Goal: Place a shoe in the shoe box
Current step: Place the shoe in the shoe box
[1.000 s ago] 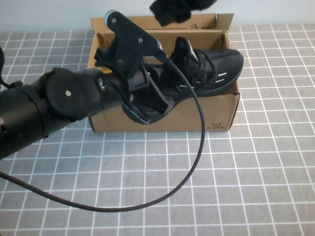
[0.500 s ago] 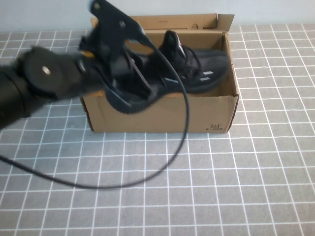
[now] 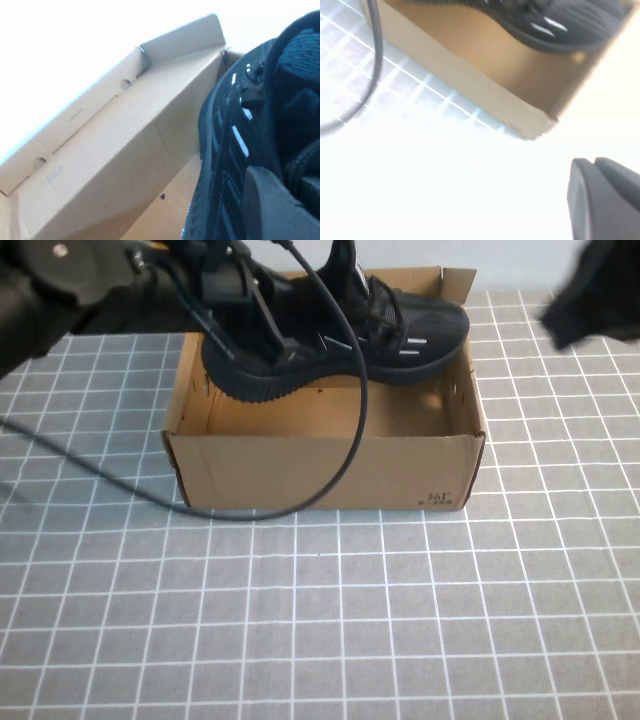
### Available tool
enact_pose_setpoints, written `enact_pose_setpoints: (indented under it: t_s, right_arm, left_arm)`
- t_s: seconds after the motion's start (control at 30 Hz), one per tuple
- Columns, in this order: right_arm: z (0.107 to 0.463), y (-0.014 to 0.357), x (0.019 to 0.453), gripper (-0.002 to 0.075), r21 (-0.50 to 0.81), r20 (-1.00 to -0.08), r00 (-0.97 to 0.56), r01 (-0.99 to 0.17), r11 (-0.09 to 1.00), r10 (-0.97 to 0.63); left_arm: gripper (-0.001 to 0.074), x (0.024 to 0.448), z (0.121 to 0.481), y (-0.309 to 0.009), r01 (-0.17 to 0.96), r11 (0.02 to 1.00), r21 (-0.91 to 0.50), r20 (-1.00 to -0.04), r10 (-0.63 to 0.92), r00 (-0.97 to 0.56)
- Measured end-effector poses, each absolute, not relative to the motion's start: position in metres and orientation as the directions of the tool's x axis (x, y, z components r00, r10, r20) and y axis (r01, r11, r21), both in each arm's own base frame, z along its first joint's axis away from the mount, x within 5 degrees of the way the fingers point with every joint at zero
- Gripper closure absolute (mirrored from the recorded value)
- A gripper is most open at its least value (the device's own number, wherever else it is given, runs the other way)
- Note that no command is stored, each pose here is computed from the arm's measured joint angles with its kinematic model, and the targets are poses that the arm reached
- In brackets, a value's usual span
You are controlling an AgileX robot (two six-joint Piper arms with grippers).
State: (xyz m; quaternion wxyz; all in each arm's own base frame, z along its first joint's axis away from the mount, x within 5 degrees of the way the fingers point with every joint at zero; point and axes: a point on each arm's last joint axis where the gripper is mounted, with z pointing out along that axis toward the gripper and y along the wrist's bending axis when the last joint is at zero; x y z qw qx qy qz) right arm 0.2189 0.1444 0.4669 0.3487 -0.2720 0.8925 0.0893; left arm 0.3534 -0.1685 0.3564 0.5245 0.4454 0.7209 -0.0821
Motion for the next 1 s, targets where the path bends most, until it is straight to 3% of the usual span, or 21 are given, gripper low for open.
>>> enact_pose_setpoints:
  t_s: [0.33, 0.53, 1.0]
  right_arm:
    - [0.461, 0.106, 0.173, 0.0742, -0.032, -0.685, -0.635, -0.464, 0.885, -0.358]
    - [0.460, 0.100, 0.164, 0.0742, -0.010, -0.690, -0.646, -0.442, 0.897, -0.326]
    - [0.459, 0.100, 0.165, 0.0742, 0.019, -0.687, -0.667, -0.413, 0.910, -0.289]
  left_arm:
    - [0.0713, 0.431, 0.318, -0.156, 0.807, 0.518, 0.283, -0.776, 0.618, -0.125]
    - [0.0713, 0.471, 0.296, -0.151, 0.837, 0.502, 0.219, -0.801, 0.582, -0.140]
    - [0.0713, 0.501, 0.239, -0.158, 0.863, 0.491, 0.119, -0.821, 0.538, -0.193]
